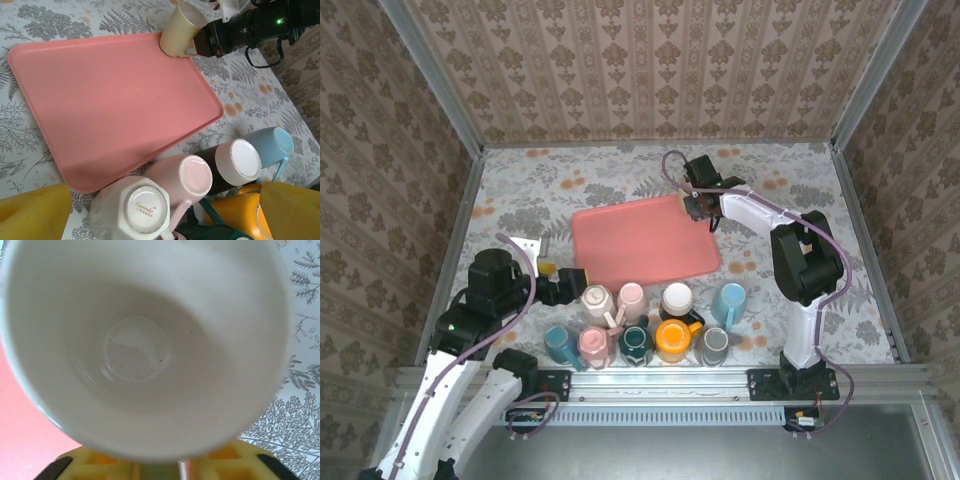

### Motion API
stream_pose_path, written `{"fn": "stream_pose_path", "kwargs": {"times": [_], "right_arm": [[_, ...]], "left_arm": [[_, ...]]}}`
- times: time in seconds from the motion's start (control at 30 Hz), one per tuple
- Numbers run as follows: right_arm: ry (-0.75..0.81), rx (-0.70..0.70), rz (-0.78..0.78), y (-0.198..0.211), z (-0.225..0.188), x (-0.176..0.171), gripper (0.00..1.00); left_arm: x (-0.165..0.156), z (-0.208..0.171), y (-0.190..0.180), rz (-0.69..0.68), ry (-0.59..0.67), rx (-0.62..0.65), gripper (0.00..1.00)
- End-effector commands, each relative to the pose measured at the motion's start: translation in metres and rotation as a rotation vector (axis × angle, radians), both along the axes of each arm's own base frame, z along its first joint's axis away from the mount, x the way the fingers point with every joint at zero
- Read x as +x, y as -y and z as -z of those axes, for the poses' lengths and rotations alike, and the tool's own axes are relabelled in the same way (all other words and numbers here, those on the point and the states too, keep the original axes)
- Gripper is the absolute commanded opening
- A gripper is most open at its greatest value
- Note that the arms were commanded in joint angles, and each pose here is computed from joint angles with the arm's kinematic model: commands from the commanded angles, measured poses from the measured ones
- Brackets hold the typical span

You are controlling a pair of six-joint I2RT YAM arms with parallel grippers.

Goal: Turn the mug right side up

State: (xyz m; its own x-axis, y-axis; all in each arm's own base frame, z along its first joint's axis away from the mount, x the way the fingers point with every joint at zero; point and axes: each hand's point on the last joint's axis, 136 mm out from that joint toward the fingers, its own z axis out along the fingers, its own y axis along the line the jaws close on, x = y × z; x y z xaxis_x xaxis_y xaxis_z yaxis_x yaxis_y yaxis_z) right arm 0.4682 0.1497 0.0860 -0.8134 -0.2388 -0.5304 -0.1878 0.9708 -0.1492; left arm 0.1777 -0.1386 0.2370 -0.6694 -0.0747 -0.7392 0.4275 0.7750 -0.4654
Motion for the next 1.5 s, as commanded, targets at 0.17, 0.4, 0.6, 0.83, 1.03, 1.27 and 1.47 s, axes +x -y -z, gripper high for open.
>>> {"fn": "stream_pose_path", "kwargs": {"times": [0.17, 0.4, 0.6, 0.83, 1.03, 1.27, 1.47], "right_arm": [[0.033, 0.062, -0.008, -0.007, -0.011, 0.004, 0.51], [0.122, 0.111, 0.03, 0.002, -0.057, -0.013, 0.57], [0.2, 0.163, 0.069, 0.003, -0.108, -0.055, 0.56], [0.285, 0.338, 0.012, -0.01, -0.161, -0.13, 0.55], [0.354, 0.435, 0.018, 0.01, -0.187, -0.177, 0.55], [0.336, 0.469, -0.011, 0.023, -0.185, -0.215, 0.55], [0.34, 0.464, -0.024, 0.033, -0.18, -0.232, 0.58]], "left_arm": [[0.004, 0.003, 0.0, -0.003, 0.004, 0.005, 0.99], [0.005, 0.007, -0.002, -0.021, -0.017, 0.025, 0.98], [0.007, 0.009, -0.001, -0.015, -0.059, 0.056, 0.98], [0.008, 0.014, 0.027, 0.087, -0.018, 0.404, 0.97], [0.006, 0.042, 0.084, 0.232, -0.033, 0.662, 1.0], [0.018, 0.071, 0.123, 0.32, -0.079, 0.705, 1.0], [0.024, 0.097, 0.141, 0.354, -0.156, 0.672, 1.0]]}}
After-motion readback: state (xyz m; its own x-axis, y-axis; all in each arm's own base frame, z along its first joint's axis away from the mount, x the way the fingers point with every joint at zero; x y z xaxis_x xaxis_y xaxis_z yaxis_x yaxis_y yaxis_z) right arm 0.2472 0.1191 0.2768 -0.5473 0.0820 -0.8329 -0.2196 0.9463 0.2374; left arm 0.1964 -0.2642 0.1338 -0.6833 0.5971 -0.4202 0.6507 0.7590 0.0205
